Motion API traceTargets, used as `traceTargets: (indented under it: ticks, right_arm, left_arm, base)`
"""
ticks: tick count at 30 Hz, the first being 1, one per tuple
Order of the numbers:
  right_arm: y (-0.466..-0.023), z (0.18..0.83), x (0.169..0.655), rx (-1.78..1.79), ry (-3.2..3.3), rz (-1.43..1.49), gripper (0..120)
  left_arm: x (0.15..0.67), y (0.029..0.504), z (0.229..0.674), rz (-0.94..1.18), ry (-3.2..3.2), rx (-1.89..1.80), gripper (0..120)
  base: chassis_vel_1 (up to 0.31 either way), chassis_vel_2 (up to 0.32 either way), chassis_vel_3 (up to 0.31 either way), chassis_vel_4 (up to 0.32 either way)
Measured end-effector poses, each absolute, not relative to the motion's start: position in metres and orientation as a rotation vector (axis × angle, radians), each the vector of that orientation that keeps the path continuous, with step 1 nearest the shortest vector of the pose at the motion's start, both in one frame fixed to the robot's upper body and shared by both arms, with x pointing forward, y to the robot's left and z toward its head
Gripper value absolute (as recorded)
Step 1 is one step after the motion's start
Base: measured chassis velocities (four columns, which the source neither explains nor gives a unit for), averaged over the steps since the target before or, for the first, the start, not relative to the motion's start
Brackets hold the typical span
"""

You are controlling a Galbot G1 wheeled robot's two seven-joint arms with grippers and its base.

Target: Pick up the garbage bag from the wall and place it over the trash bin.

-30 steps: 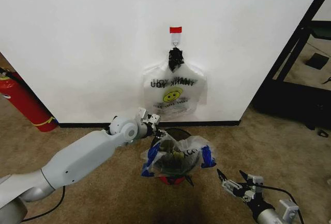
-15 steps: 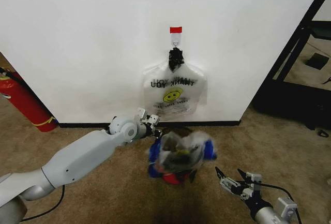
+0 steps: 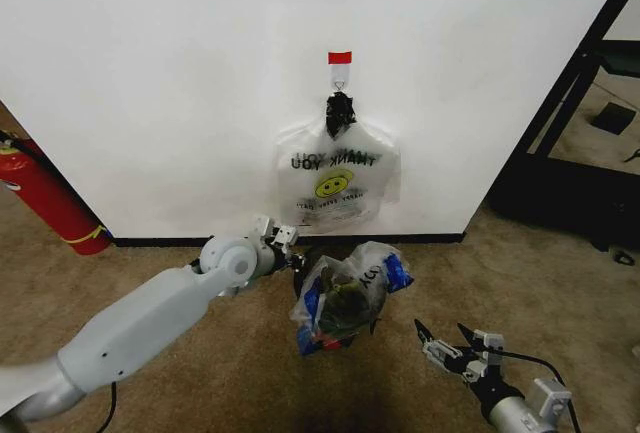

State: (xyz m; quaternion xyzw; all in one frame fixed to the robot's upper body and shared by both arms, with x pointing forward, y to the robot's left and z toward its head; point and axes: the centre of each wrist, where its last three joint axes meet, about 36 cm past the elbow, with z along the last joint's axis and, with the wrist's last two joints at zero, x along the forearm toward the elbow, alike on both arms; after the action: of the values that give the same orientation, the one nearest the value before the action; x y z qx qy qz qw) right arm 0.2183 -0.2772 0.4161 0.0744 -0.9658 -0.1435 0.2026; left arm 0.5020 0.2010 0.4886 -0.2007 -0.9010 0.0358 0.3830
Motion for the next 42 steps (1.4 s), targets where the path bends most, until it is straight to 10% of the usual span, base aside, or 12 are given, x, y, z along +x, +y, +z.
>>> traceTargets:
  ticks: [42]
  right_arm:
    - [-0.263, 0.426, 0.231, 0.191, -2.691, -0.407, 100]
  left_arm:
    - [0.389, 0.173, 0.438, 0.654, -2.311, -0.018, 4]
  base:
    - [0.0, 0.0, 0.0, 0.0]
